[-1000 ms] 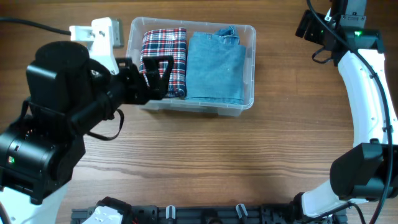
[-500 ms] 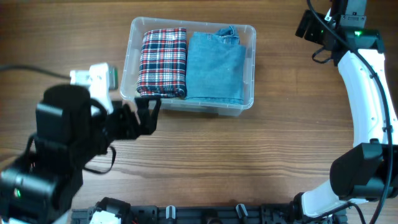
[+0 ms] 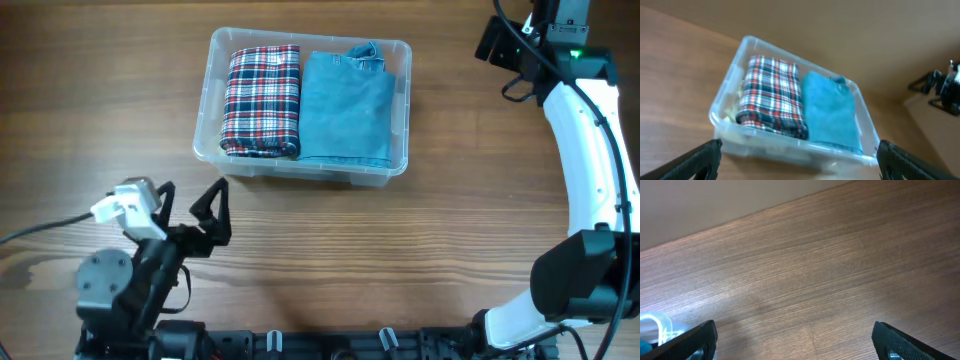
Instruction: Pack container
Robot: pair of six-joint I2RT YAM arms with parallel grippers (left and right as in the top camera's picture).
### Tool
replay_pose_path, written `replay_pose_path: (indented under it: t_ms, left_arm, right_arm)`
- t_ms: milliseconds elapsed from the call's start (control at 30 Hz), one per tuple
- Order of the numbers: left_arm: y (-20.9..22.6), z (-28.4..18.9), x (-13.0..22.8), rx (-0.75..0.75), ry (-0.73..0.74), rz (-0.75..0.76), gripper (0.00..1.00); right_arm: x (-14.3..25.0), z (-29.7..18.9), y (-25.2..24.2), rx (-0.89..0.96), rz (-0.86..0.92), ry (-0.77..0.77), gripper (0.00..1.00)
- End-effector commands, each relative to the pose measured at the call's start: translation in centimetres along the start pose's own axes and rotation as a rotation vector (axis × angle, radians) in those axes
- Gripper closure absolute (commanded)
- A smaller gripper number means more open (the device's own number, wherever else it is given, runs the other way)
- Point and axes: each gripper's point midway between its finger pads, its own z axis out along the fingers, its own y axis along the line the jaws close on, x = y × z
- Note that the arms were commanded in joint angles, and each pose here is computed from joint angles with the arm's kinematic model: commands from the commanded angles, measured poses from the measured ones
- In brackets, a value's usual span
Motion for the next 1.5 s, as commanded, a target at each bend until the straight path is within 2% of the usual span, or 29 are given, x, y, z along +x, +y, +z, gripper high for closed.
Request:
replay_pose_path:
  t_ms: [0,133,300,800,1167,1467]
  left_arm:
    - [0.5,-0.6,-0.6,0.015,-0.11,0.017,0.0]
    - [0.0,-0.4,-1.6,0.085,-0.245,0.042,0.0]
    - [0.9,0.8,-0.3,0.119,-0.307,0.054,0.0]
    - [0.6,-1.0,-1.2,0.231,-0.597,0.117,0.0]
    - [4.8,1.2,1.0,0.08,-0.553,0.073,0.0]
    - [8.0,3.2,4.8,-0.053,-0.381,0.032,0.0]
  right_arm:
    - [0.5,0.7,0.0,0.003,0.012,0.019,0.0]
    - [0.5,0.7,0.0,0.003,0.013,0.019,0.0]
    - [0.5,0.7,0.0,0.003,0.013,0.019,0.0]
    - [0.5,0.7,0.0,0.003,0.013,0.019,0.0]
    - [0.5,0.7,0.0,0.003,0.012,0.019,0.0]
    - [0.5,0.7,0.0,0.003,0.012,0.019,0.0]
